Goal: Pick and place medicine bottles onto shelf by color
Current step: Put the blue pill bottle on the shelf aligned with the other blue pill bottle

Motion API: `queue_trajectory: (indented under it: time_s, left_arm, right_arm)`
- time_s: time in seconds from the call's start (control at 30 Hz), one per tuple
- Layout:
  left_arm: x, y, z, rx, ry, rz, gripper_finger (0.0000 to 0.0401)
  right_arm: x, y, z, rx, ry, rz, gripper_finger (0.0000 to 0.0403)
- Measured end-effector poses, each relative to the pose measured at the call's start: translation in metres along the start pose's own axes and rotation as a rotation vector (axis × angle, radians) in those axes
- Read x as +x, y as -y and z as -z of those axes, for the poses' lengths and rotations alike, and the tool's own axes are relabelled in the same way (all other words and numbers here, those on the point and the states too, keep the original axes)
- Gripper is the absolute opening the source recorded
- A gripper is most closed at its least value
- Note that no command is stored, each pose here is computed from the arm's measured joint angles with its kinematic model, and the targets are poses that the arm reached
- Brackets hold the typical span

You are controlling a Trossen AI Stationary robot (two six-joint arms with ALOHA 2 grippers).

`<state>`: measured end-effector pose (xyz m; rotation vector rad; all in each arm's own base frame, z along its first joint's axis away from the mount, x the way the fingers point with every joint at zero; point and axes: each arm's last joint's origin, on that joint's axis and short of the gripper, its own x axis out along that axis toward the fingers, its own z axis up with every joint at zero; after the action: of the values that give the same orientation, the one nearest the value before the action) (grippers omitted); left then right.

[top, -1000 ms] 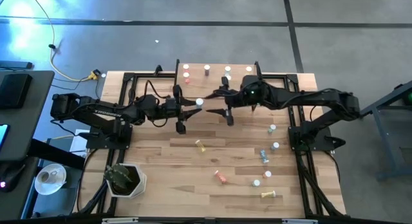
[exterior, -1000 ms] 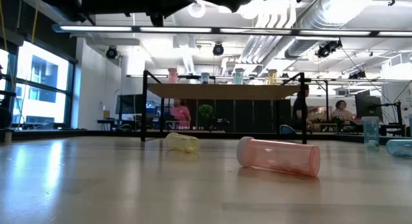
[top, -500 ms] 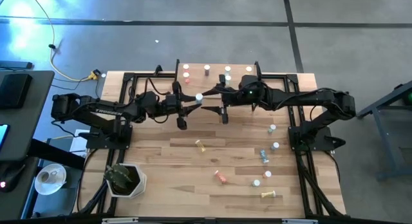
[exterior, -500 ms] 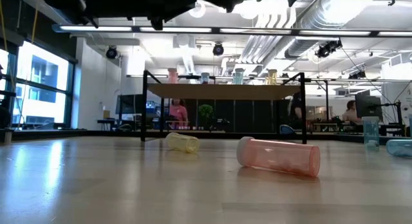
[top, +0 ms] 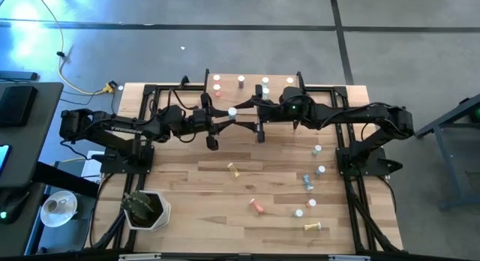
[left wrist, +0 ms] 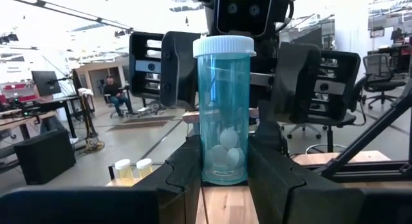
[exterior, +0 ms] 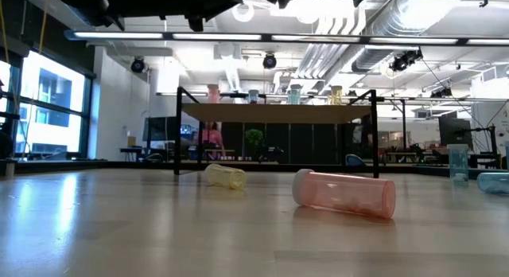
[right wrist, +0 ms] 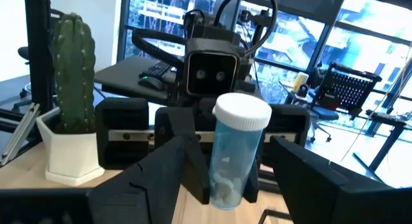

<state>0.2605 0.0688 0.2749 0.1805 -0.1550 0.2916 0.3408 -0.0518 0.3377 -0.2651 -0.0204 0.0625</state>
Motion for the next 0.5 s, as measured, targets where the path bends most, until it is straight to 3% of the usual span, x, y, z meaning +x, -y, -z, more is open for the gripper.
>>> queue_trajectory:
  time_s: [0.5]
  left_arm:
    - [0.000,0.000,0.000,0.000,-0.002,0.008,0.0095]
  right_arm:
    - [0.011,0.000,0.012,-0.009,0.008,0.002,0.0221]
